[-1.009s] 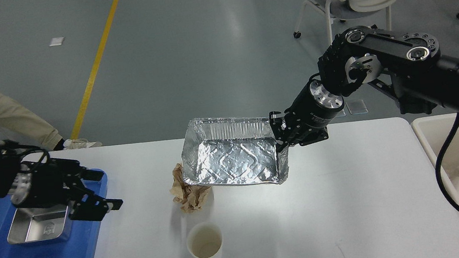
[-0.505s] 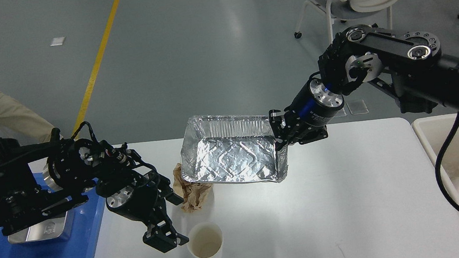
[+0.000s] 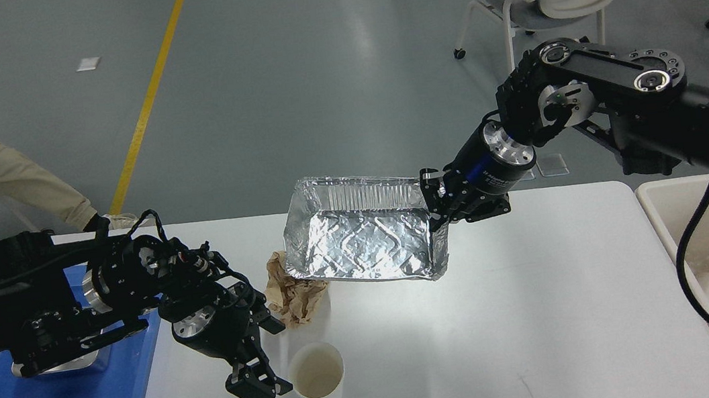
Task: Tidy desktop
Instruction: 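Grasp the white paper cup with the left gripper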
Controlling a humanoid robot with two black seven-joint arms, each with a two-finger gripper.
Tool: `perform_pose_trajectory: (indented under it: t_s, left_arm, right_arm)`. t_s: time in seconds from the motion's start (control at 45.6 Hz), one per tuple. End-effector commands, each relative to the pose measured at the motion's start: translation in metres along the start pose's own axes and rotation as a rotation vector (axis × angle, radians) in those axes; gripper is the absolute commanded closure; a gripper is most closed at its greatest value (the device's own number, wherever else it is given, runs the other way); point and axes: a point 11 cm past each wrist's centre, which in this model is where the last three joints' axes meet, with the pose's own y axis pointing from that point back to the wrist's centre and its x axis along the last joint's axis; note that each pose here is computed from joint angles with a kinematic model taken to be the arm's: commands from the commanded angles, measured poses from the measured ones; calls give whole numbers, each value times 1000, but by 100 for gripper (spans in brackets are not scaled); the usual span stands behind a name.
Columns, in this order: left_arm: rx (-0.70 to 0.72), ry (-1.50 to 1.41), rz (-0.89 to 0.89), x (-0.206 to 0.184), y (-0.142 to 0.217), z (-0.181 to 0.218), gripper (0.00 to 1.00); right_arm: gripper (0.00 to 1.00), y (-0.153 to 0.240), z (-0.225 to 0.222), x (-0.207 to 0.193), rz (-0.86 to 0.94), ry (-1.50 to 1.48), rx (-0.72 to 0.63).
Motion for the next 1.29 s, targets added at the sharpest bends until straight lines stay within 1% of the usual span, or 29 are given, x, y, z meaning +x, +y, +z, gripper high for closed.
perform_pose_trajectory:
  t_s: [0.0,0.395,1.053,1.273]
  left_arm:
    - [5,5,9,2,-2,-3,3]
    - [33,49,46,2,-8,-9,3]
    - [24,110,95,0,-30,-6,3]
    - [13,112,109,-1,-31,-4,5]
  right_arm:
    - [100,1,2,0,1,-4,-1]
    - [100,1,7,1,2,-14,-3]
    - [100,3,4,1,0,-12,12]
    - [100,3,3,1,0,-13,18]
